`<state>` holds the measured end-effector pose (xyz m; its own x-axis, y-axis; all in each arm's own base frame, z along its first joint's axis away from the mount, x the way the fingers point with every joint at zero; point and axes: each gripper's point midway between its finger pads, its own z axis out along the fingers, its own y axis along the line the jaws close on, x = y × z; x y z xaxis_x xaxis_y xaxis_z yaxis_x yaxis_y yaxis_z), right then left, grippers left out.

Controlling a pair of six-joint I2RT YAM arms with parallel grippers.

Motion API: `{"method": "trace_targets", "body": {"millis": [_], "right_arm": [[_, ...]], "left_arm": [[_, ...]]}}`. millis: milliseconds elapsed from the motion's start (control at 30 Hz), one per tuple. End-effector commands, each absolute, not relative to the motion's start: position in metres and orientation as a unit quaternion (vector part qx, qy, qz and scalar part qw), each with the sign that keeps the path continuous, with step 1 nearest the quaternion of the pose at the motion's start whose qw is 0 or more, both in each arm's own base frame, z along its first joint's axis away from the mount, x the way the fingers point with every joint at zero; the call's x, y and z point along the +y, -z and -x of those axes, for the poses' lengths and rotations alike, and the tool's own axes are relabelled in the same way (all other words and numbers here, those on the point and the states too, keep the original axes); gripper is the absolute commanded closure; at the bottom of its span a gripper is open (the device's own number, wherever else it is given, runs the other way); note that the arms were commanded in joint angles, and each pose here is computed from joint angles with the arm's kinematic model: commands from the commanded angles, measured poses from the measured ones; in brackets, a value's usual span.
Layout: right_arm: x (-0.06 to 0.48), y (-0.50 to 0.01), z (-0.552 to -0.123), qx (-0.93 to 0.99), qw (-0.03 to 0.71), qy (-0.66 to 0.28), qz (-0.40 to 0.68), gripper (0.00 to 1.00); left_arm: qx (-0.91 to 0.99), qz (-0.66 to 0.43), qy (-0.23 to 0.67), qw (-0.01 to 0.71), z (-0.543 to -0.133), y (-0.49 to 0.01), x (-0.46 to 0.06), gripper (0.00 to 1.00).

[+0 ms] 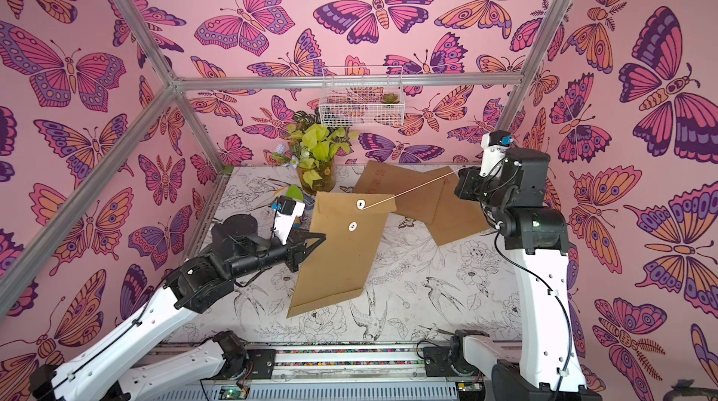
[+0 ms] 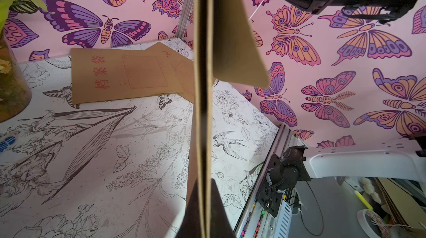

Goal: Open the file bag

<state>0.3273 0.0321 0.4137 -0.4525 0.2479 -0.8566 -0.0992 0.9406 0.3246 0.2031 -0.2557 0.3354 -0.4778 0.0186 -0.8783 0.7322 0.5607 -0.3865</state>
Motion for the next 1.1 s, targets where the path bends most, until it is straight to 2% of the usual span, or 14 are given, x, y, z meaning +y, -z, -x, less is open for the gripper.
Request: {"method": "trace_targets", "body": {"millis": [0, 200, 467, 600, 700, 800, 867, 967, 1067], "right_arm": [[0.044, -0.431, -0.333, 0.816, 0.540, -0.205, -0.026, 1.00], [0.071, -0.452, -0.356, 0.783, 0.549, -0.294, 0.010, 1.00], [0.081, -0.475, -0.401, 0.751, 0.558, -0.354, 0.011, 1.00], [0.084, -0.469, -0.424, 0.754, 0.546, -0.366, 0.008, 1.00], [0.088, -0.446, -0.439, 0.772, 0.521, -0.364, 0.007, 0.98], [0.089, -0.410, -0.449, 0.800, 0.484, -0.355, 0.000, 0.84], [0.084, -0.379, -0.453, 0.824, 0.454, -0.338, -0.020, 0.65], [0.075, -0.334, -0.457, 0.856, 0.414, -0.305, -0.047, 0.44], [0.064, -0.300, -0.453, 0.878, 0.387, -0.273, -0.070, 0.34]], "left_arm": [[0.733, -0.243, 0.439, 0.459, -0.199, -0.353, -0.262, 0.99], [0.726, -0.256, 0.454, 0.449, -0.198, -0.354, -0.271, 0.99], [0.724, -0.271, 0.465, 0.431, -0.195, -0.350, -0.279, 0.99], [0.719, -0.283, 0.473, 0.422, -0.193, -0.351, -0.285, 0.99], [0.712, -0.292, 0.482, 0.419, -0.191, -0.355, -0.290, 0.99], [0.700, -0.298, 0.496, 0.420, -0.187, -0.361, -0.292, 0.99], [0.685, -0.303, 0.510, 0.424, -0.182, -0.369, -0.293, 0.99], [0.668, -0.307, 0.524, 0.430, -0.175, -0.381, -0.291, 0.99], [0.656, -0.309, 0.529, 0.441, -0.170, -0.392, -0.287, 0.99]]}}
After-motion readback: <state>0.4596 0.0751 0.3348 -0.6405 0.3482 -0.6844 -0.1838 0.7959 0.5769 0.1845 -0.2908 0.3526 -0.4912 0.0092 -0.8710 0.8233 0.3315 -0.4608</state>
